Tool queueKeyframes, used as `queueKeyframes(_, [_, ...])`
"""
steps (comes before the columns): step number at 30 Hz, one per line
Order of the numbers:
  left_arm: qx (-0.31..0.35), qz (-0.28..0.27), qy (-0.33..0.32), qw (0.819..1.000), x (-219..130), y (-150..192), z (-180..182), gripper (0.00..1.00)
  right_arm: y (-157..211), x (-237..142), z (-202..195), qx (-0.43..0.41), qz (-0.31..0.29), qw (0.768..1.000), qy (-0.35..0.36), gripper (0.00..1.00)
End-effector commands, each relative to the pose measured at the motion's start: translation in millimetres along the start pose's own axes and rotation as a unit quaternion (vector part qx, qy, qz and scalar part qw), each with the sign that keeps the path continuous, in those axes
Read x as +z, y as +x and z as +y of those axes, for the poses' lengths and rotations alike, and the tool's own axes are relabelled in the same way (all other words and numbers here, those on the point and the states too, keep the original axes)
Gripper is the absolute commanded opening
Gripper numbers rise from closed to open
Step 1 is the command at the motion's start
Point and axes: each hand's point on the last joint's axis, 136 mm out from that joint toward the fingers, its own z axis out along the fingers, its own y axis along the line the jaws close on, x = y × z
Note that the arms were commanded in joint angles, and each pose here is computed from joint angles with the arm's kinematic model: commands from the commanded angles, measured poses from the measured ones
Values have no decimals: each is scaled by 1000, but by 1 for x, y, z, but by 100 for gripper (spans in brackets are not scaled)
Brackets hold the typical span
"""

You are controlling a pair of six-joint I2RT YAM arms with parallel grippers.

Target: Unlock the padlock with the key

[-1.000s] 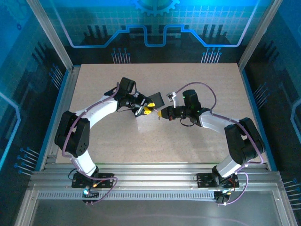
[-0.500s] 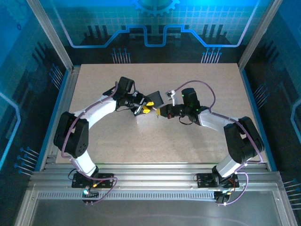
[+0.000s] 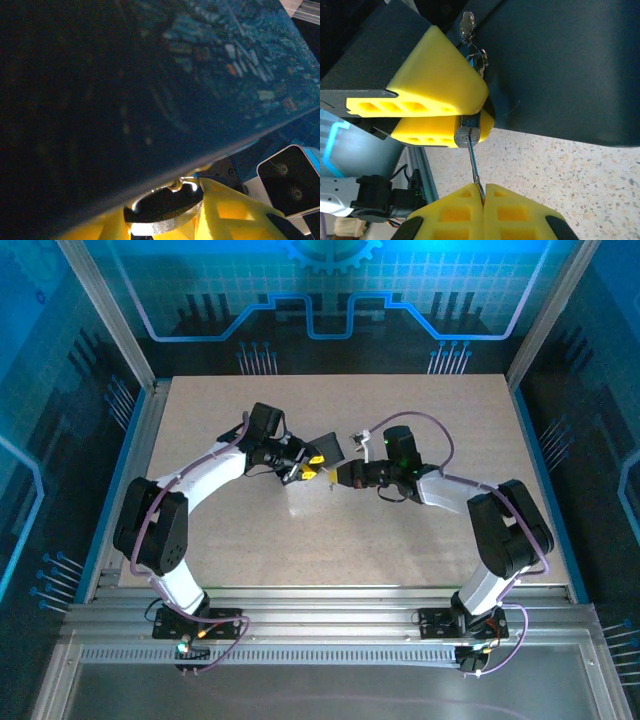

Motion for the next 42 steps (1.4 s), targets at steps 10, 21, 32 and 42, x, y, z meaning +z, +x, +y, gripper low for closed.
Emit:
queueKeyframes(10, [62, 20, 5, 998, -11, 17, -9, 0, -21, 8, 43, 14, 6, 995, -102, 0])
queueKeyframes(21, [44, 17, 5, 999, -13, 9, 1, 0, -13, 8, 42, 0, 13, 996, -88, 0])
queueKeyframes(32, [40, 15, 11, 999, -18, 8, -2, 0, 5, -1, 40, -8, 25, 997, -68, 0])
queueKeyframes(42, [37, 12, 16, 999, -22, 9, -4, 0, 5, -13, 22, 22, 19, 999, -31, 0])
